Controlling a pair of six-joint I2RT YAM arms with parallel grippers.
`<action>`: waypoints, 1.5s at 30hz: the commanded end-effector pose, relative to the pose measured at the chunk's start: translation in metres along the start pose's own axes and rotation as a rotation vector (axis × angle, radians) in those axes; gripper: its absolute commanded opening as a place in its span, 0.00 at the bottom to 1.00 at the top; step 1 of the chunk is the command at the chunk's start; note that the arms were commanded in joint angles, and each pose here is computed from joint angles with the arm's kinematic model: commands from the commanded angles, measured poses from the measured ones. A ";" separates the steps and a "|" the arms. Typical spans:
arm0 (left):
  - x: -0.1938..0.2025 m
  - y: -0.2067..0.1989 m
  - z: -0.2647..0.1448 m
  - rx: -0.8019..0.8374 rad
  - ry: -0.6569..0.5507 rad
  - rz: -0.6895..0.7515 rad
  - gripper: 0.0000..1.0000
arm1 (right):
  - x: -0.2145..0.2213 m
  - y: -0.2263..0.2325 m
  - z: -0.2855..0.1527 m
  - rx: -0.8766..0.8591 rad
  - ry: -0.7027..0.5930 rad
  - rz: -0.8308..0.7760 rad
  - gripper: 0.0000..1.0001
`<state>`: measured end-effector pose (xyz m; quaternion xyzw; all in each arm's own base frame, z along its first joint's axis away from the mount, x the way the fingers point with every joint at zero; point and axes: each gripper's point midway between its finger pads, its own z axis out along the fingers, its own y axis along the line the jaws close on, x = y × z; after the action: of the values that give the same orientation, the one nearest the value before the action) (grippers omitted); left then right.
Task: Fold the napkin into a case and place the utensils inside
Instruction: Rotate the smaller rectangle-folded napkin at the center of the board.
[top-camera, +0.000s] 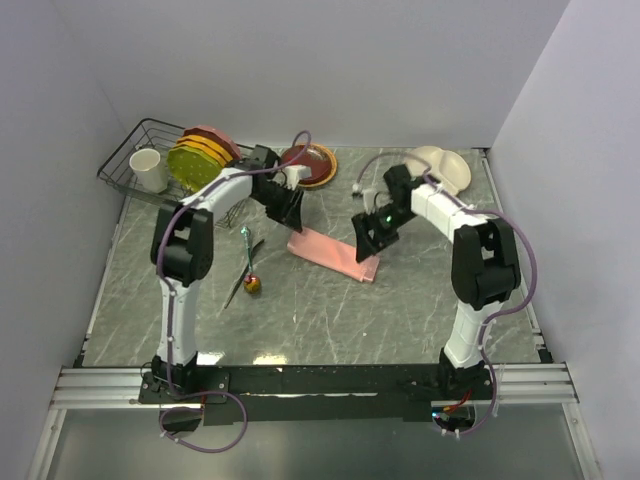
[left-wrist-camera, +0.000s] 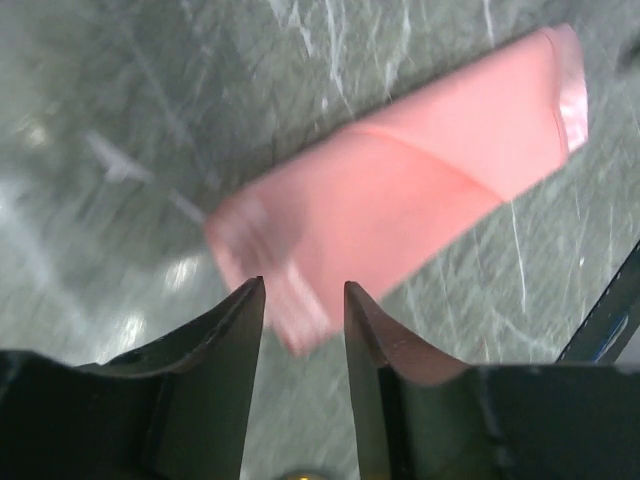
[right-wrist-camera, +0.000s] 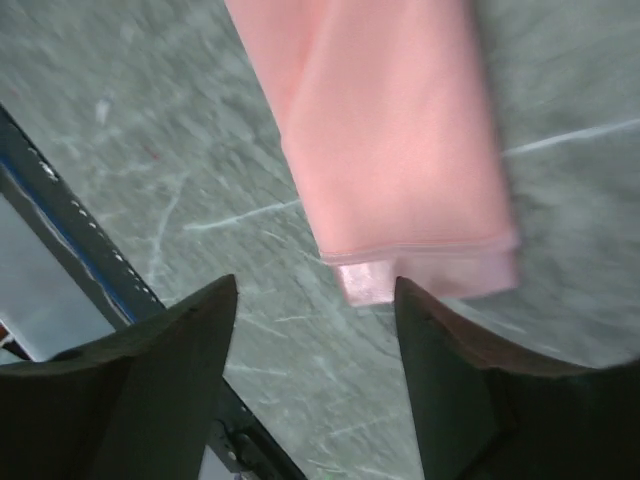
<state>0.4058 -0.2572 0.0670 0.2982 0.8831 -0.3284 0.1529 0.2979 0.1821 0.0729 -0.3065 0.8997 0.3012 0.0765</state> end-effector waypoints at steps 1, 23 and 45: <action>-0.005 -0.024 -0.054 -0.032 -0.063 0.141 0.45 | -0.036 -0.009 -0.043 0.007 -0.104 -0.060 0.85; 0.031 -0.005 0.023 -0.087 0.123 0.093 0.45 | 0.032 -0.004 0.020 -0.173 0.068 -0.016 1.00; -0.060 -0.008 -0.001 -0.043 -0.098 0.195 0.49 | 0.057 0.071 0.007 -0.427 0.090 -0.089 1.00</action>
<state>0.4247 -0.2768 0.0643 0.3452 0.8735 -0.2940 0.1773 0.1941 0.2133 0.0560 -0.3729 0.8061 0.4547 -0.0662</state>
